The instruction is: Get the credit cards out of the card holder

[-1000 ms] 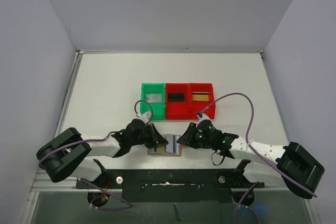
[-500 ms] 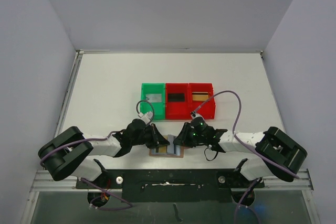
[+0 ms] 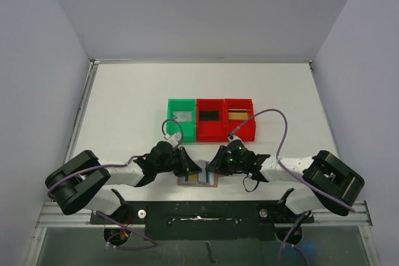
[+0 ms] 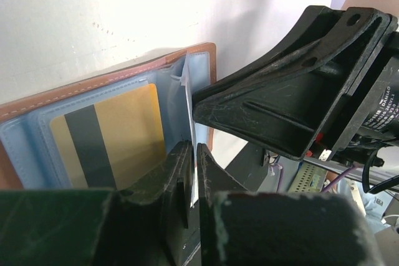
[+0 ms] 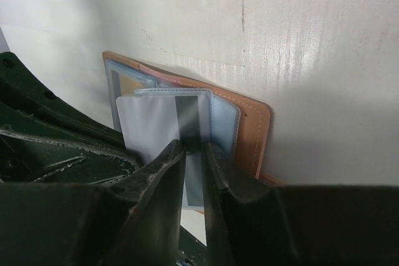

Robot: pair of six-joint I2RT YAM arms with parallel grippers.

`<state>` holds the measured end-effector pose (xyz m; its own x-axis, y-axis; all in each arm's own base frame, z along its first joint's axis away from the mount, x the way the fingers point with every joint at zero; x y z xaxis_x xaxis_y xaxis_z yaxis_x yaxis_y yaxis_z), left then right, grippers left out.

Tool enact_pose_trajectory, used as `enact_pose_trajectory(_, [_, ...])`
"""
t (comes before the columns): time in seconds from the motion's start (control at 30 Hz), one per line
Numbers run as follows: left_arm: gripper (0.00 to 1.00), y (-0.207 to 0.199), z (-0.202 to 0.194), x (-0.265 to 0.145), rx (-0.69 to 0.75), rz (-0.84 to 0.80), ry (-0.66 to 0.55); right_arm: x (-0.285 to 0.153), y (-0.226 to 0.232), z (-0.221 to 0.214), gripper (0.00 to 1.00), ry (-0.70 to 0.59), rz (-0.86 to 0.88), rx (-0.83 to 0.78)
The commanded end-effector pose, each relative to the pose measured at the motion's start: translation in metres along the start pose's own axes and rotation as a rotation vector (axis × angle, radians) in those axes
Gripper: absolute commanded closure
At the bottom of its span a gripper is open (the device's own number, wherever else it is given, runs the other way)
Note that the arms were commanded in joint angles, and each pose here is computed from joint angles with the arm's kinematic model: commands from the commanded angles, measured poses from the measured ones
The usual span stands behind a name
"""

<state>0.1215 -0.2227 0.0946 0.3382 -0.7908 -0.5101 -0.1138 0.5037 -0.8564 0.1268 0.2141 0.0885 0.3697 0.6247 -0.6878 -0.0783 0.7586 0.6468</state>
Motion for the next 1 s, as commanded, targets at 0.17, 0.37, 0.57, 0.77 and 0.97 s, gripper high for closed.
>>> enact_pose_trajectory(0.17, [1.0, -0.023, 0.004, -0.006, 0.022, -0.124, -0.022, 0.002, -0.019, -0.012, 0.81, 0.036, -0.095, 0.01])
enact_pose_trajectory(0.37, [1.0, -0.02, 0.007, -0.01, 0.018, -0.097, -0.039, 0.002, -0.021, -0.012, 0.81, 0.036, -0.103, 0.011])
enact_pose_trajectory(0.57, [1.0, -0.018, 0.007, -0.015, 0.021, -0.087, -0.044, 0.003, -0.021, -0.012, 0.82, 0.039, -0.107, 0.011])
enact_pose_trajectory(0.77, [1.0, -0.016, 0.01, -0.02, 0.027, -0.053, -0.074, 0.001, -0.017, -0.008, 0.82, 0.032, -0.099, -0.005])
enact_pose_trajectory(0.97, [1.0, -0.016, 0.011, -0.019, 0.047, -0.034, -0.058, -0.013, 0.009, 0.011, 0.78, -0.031, -0.019, -0.09])
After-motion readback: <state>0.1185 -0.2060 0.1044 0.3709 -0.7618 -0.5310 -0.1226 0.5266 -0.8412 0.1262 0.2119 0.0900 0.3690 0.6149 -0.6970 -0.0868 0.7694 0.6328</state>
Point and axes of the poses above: each gripper's point midway between its finger pads, its own x axis out along the fingers, its own y axis along the line the jaws close on, z = x × y, the point moved 10 cm from there along -x, back along the fingers, and after that the axes turned 8 degrees about -x, right-handed, at the moved point
